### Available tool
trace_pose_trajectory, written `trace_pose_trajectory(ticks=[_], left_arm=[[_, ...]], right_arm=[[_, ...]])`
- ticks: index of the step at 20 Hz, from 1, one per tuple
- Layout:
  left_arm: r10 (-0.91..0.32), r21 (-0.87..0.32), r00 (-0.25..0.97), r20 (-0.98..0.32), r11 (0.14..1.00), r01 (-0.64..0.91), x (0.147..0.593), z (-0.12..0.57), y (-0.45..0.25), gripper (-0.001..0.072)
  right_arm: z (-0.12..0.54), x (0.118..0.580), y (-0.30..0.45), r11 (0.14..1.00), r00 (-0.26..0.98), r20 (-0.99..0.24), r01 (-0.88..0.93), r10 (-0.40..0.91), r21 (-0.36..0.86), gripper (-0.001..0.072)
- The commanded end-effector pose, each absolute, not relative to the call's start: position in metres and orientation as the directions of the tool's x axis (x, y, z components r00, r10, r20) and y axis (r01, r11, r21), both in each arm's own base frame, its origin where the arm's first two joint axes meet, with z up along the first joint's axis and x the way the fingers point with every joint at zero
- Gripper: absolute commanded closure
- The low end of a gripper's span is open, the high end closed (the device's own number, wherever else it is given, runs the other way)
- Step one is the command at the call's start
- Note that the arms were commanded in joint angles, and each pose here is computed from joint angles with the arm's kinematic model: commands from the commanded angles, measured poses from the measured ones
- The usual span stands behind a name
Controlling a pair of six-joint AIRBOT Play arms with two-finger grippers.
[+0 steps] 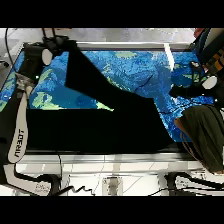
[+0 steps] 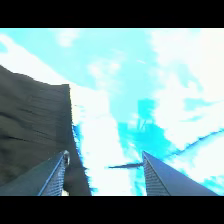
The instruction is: Fold the clothes and pants, and hang the long-sleeved shirts on hangers.
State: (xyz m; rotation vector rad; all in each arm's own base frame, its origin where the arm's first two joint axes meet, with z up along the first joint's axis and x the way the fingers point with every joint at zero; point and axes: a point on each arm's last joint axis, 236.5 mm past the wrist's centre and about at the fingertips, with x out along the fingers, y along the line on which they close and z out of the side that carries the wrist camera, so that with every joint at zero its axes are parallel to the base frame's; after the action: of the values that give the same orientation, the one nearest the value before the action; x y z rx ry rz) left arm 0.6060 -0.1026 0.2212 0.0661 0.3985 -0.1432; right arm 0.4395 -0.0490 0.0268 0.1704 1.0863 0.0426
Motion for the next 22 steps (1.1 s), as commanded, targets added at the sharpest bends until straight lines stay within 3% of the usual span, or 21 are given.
trace_pose_trajectory(ticks=[1,5,10,12,15,19,22], left_arm=[[-0.031,0.067,0.776,-0.630,0.993,0.093,0.580,0.160,-0.063,0.0701],[0.004,0.081,0.642,-0.766,0.993,0.091,0.576,0.089,-0.056,0.0701],[0.008,0.083,0.610,-0.792,0.992,0.094,0.579,0.064,-0.057,0.0700],[0.008,0.082,0.608,-0.794,0.992,0.095,0.580,0.063,-0.057,0.0701],[0.008,0.082,0.608,-0.794,0.992,0.095,0.580,0.063,-0.057,0.0700],[0.008,0.082,0.608,-0.794,0.992,0.095,0.580,0.063,-0.057,0.0700],[0.008,0.082,0.608,-0.794,0.992,0.095,0.580,0.062,-0.057,0.0701]], right_arm=[[0.000,0.418,-0.044,0.968,0.355,-0.909,0.040,0.217,0.247,0.0222],[-0.035,0.400,0.015,0.869,0.186,-0.850,-0.056,0.493,0.492,0.0264],[-0.064,0.415,-0.003,0.897,0.211,-0.879,0.021,0.428,0.442,0.0213],[-0.083,0.388,-0.002,0.895,0.075,-0.894,0.023,0.442,0.445,0.0182],[-0.095,0.357,0.025,0.820,-0.092,-0.819,-0.033,0.567,0.571,0.0181],[-0.114,0.366,0.037,0.781,-0.079,-0.780,-0.021,0.621,0.624,0.0179],[-0.108,0.379,0.059,0.695,-0.032,-0.697,-0.061,0.716,0.717,0.0192]])
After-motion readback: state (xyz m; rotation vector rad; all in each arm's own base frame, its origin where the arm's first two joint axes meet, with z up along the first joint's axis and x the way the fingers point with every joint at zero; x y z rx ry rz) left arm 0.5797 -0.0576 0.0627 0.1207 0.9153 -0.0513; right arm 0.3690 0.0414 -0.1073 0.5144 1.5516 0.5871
